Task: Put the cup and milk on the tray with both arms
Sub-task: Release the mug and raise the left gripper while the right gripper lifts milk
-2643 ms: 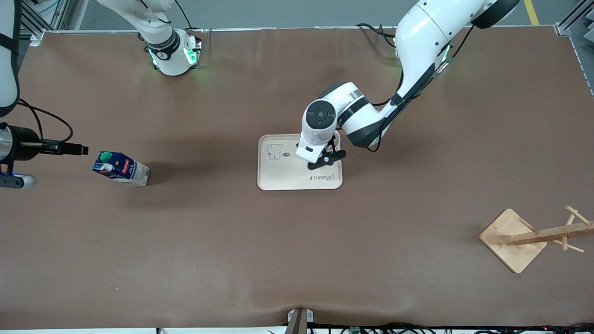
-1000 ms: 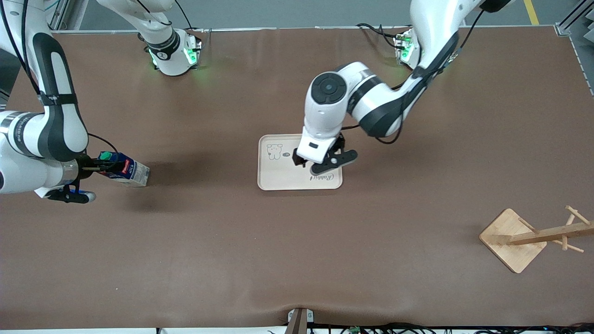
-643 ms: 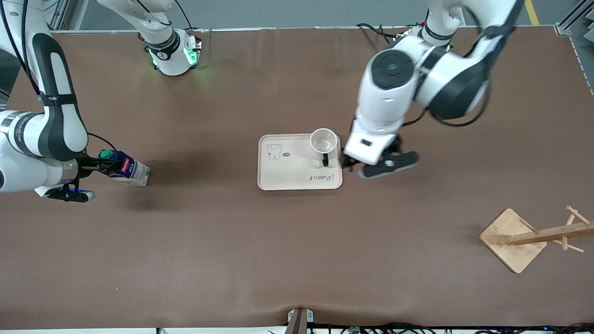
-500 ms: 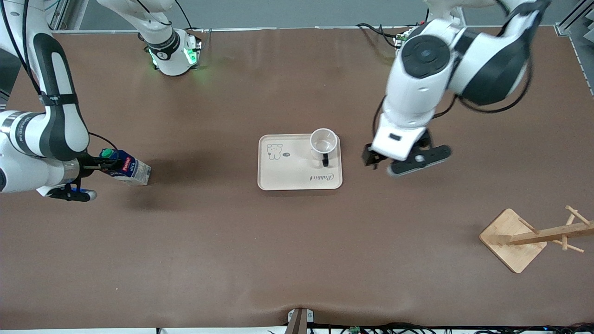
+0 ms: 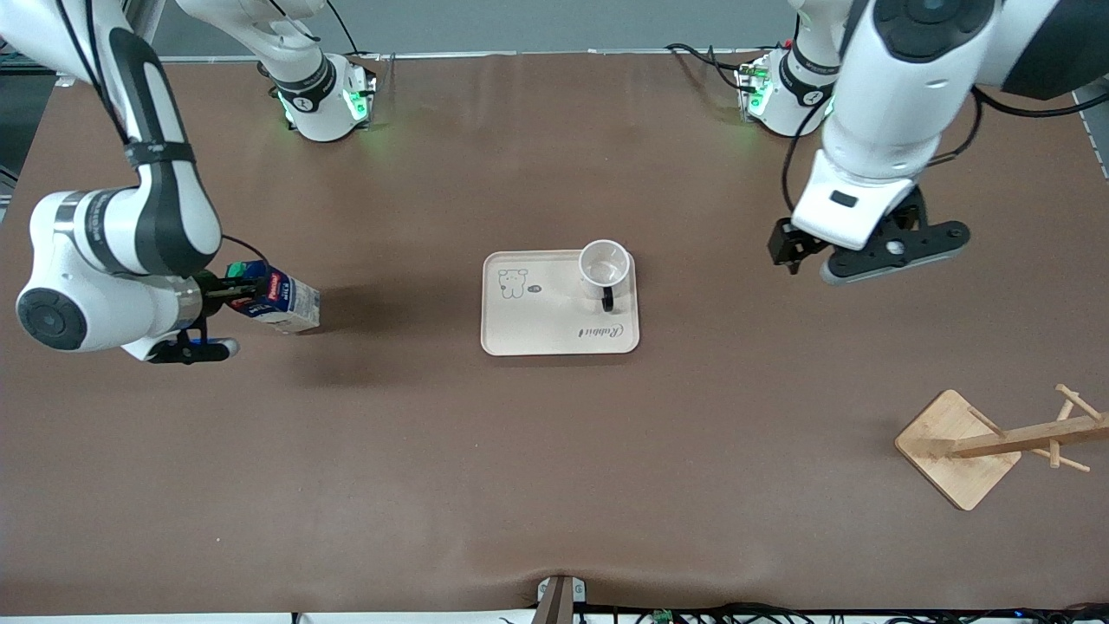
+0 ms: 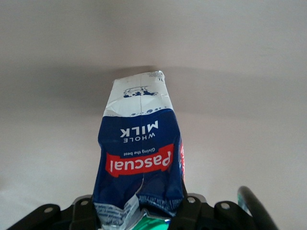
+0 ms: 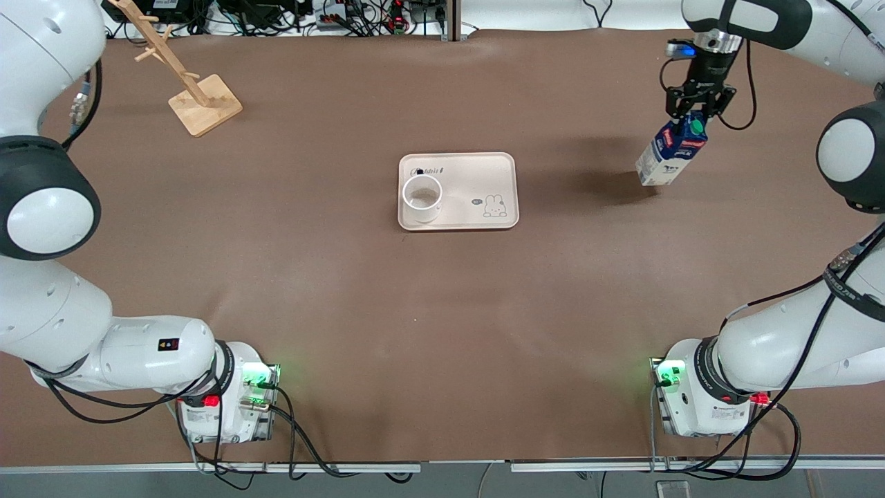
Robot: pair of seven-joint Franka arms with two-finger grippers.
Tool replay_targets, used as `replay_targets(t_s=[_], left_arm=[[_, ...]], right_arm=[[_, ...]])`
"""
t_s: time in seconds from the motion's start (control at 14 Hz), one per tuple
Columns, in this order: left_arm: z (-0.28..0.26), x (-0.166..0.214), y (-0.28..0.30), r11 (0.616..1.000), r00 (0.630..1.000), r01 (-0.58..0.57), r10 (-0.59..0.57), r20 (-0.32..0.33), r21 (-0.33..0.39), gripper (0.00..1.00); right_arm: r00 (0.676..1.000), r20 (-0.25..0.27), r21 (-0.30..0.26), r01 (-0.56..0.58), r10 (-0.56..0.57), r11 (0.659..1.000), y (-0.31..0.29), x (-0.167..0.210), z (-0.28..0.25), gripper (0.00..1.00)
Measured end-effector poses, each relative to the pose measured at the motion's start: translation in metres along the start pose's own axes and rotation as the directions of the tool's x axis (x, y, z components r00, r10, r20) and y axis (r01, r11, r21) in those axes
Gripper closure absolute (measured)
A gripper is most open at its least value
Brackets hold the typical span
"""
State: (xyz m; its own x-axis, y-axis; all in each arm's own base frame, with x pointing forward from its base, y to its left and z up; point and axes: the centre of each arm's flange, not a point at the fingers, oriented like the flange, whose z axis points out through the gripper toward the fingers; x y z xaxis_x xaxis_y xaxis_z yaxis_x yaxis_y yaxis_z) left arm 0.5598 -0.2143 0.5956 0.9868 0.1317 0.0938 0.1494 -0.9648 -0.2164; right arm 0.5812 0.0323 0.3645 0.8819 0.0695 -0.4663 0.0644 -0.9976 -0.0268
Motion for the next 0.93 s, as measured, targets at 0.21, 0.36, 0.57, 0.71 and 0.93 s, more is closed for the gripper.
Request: replay_targets(t_s=[0.21,0.36,0.57,0.71,0.93], left_arm=[[-0.013,0.015,-0.050,0.997,0.998,-0.062,0.062,0.008,-0.051,0.00],[-0.022,0.019,-0.094,0.990,0.995,-0.095,0.098,0.020,-0.104,0.00],[-0.038,0.007,-0.144,0.979,0.987,-0.154,0.159,0.035,-0.132,0.00],[-0.041,-0.003,-0.162,0.977,0.986,-0.153,0.160,0.038,-0.150,0.00],[-0.038,-0.019,-0.171,0.979,0.987,-0.144,0.153,0.053,-0.147,0.00]], right_arm=[[1.000,-0.016,-0.011,0.019,-0.019,1.000,-0.053,-0.010,-0.016,0.44],[1.000,-0.028,-0.005,0.011,-0.011,1.000,-0.087,-0.014,-0.023,0.44],[0.998,-0.059,-0.018,-0.014,0.013,1.000,-0.150,-0.024,-0.034,0.44],[0.996,-0.088,-0.013,0.003,-0.004,1.000,-0.192,-0.035,-0.045,0.44],[0.993,-0.113,0.032,-0.040,0.044,0.999,-0.245,-0.049,-0.057,0.44]])
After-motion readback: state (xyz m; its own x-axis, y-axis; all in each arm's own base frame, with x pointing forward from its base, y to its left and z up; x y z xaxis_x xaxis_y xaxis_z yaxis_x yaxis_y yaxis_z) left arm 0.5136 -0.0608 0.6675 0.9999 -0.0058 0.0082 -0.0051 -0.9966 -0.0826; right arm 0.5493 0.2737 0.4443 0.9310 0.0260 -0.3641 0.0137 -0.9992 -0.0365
